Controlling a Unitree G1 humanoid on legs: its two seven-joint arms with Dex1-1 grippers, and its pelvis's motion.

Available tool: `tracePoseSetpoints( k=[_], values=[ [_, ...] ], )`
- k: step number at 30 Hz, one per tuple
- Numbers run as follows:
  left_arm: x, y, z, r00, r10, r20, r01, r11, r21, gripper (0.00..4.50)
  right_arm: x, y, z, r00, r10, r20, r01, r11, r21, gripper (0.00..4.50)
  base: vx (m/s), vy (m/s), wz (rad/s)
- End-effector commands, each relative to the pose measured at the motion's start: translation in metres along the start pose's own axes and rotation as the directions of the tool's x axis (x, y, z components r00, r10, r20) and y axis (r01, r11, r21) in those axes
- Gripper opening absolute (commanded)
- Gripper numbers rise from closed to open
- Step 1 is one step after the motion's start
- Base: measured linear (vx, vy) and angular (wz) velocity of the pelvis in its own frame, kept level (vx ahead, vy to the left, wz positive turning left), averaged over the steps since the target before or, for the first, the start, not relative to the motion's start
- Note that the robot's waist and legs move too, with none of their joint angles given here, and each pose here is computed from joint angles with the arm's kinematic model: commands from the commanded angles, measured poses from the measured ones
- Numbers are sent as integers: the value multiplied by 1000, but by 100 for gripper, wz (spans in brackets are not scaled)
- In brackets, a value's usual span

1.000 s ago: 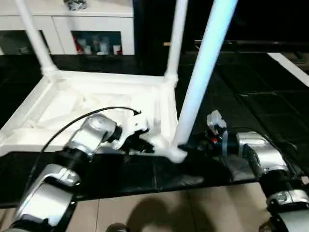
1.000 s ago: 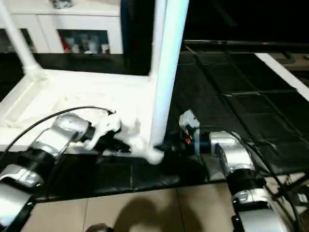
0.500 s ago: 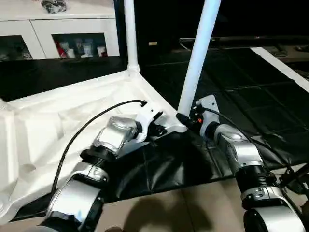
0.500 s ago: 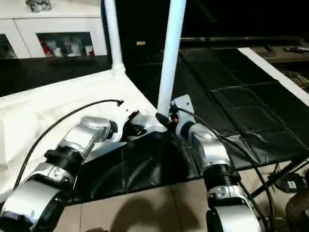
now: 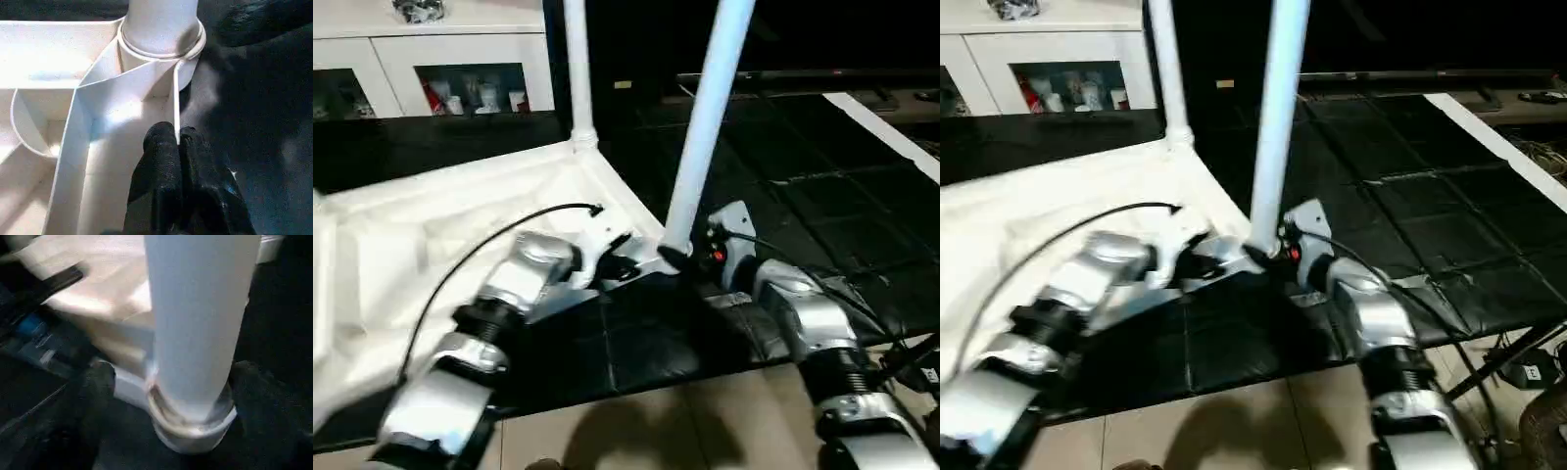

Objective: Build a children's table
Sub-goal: Rotate leg to tighten

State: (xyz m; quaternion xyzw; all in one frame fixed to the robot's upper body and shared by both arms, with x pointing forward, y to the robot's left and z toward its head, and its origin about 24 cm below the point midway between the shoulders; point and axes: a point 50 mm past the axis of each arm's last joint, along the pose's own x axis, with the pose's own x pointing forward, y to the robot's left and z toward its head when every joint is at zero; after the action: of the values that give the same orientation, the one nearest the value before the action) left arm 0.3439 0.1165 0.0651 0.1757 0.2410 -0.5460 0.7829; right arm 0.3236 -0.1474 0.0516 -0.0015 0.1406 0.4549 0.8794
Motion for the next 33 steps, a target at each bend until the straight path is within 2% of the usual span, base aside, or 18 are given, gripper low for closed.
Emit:
tracePoseSetpoints(
  k=[1, 4, 8, 14, 18, 24, 30, 32, 33],
  values=[
    [0, -8, 10, 994, -105, 27, 102, 991, 92, 0, -6, 3, 5, 993, 116, -1, -116, 993, -32, 427, 0, 0, 0],
    [-7, -9, 8, 984, -177, 11, 174, 975, 138, 0, -20, -1, 5, 977, 206, -50, -209, 975, -68, 447, 0, 0, 0],
    [-16, -13, 5, 957, -287, -31, 288, 941, 179, 0, -34, -7, 7, 950, 283, -132, -298, 947, -120, 447, 0, 0, 0],
    [-21, -18, 3, 918, -384, -94, 396, 890, 227, 0, -35, -8, 22, 910, 399, -114, -411, 903, -121, 447, 0, 0, 0],
    [-19, -19, 3, 909, -403, -107, 417, 877, 240, 0, -32, -5, 23, 884, 451, -122, -464, 879, -112, 447, 0, 0, 0],
    [-15, -21, 5, 905, -411, -107, 424, 870, 252, 0, -23, 2, 19, 833, 535, -139, -548, 834, -71, 396, 0, 0, 0],
    [-16, -20, 4, 906, -408, -110, 422, 870, 253, 0, -20, 4, 15, 817, 558, -145, -569, 821, -47, 342, 0, 0, 0],
    [-16, -20, 4, 907, -406, -110, 421, 871, 253, 0, -19, 4, 15, 816, 560, -145, -571, 820, -44, 342, 0, 0, 0],
    [-16, -20, 4, 907, -406, -110, 420, 871, 253, 0, -19, 3, 15, 815, 560, -145, -571, 820, -43, 321, 0, 0, 0]
  ],
)
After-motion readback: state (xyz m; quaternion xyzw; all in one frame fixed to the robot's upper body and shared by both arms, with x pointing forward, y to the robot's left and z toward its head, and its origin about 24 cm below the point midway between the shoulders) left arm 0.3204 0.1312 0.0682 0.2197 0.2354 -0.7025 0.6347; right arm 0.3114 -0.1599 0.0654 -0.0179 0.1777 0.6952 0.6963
